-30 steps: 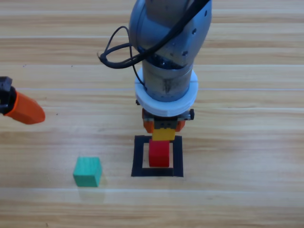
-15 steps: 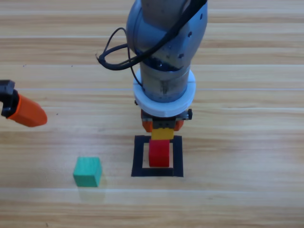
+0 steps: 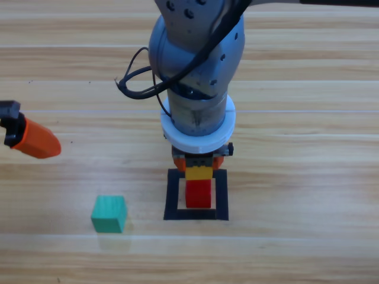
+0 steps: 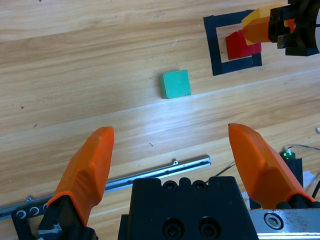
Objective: Stack the blocks in the rectangular block: red at the bottom, yellow in the middle, green on top
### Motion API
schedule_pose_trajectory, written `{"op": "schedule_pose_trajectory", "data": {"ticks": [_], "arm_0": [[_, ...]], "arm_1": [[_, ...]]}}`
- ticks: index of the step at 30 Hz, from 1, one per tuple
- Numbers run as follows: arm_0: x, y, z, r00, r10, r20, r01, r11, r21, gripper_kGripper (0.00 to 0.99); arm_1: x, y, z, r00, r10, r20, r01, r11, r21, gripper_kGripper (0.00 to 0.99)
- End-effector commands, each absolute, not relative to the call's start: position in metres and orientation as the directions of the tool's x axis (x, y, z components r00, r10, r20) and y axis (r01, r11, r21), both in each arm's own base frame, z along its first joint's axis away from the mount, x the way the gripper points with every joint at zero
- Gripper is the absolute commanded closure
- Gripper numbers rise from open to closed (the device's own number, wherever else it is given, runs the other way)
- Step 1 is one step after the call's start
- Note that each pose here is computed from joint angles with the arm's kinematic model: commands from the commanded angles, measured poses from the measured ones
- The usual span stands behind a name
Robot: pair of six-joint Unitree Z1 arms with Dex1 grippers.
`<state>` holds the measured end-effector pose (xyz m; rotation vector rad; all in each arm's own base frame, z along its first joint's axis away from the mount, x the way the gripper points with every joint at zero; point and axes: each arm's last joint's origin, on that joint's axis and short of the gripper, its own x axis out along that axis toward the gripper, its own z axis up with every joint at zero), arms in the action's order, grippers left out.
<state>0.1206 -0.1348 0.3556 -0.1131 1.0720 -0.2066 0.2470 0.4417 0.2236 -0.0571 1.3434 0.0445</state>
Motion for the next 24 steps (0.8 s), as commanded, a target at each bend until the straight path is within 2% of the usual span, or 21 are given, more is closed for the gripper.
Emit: {"op": "schedule_pose_trajectory", "data": {"ticks": [1,8,24], "arm_0": [[0.1254,-0.1362,0.3447,0.446,-0.207,-0.871,0.085,0.978,-0.189,0.017],[0.1262,-0.1373,0.3445,0.448,-0.210,-0.869,0.086,0.978,-0.191,0.019],[0.1271,-0.1387,0.3433,0.442,-0.210,-0.872,0.084,0.978,-0.192,0.021]], "arm_1": [[0.2417,0.4507,0.1906,0.195,-0.070,-0.978,-0.085,0.993,-0.088,0.973],[0.2417,0.4509,0.1851,0.187,-0.084,-0.979,-0.086,0.991,-0.101,0.973],[0.2428,0.4519,0.1836,0.182,-0.080,-0.980,-0.085,0.992,-0.096,0.972]]}}
